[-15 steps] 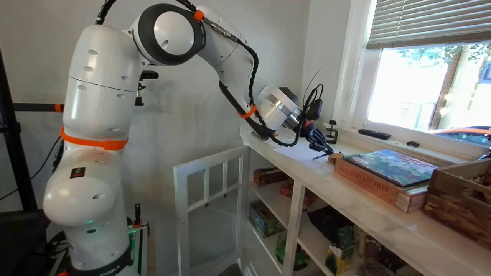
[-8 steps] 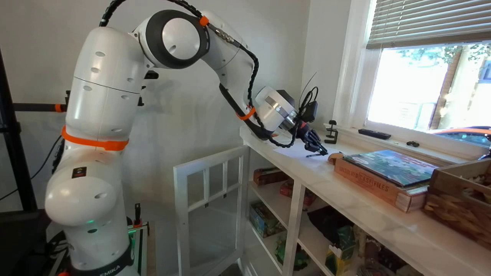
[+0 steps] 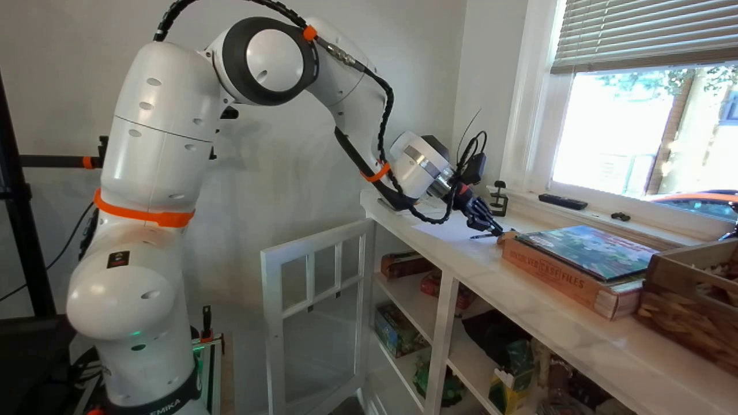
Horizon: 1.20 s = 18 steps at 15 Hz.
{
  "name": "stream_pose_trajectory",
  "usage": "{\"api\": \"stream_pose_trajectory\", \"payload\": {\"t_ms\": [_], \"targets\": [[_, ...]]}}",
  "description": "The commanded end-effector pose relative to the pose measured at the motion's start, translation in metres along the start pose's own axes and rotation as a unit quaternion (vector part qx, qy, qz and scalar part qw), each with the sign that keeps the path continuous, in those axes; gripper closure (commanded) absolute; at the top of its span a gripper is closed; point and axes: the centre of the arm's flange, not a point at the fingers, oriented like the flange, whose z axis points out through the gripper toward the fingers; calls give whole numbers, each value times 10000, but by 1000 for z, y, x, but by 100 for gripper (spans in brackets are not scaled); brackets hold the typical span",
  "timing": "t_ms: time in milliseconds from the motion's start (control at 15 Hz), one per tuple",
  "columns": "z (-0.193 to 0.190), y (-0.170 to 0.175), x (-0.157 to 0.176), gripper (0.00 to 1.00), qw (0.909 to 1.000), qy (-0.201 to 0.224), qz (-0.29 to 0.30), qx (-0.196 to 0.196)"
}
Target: Draw some things on the paper with the crayon
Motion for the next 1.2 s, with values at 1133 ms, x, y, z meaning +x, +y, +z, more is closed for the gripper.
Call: {"api": "stream_pose_trajectory", "payload": {"t_ms": [1133], "targets": [[4, 26, -5, 97, 9776, 735, 1495, 1283]]}}
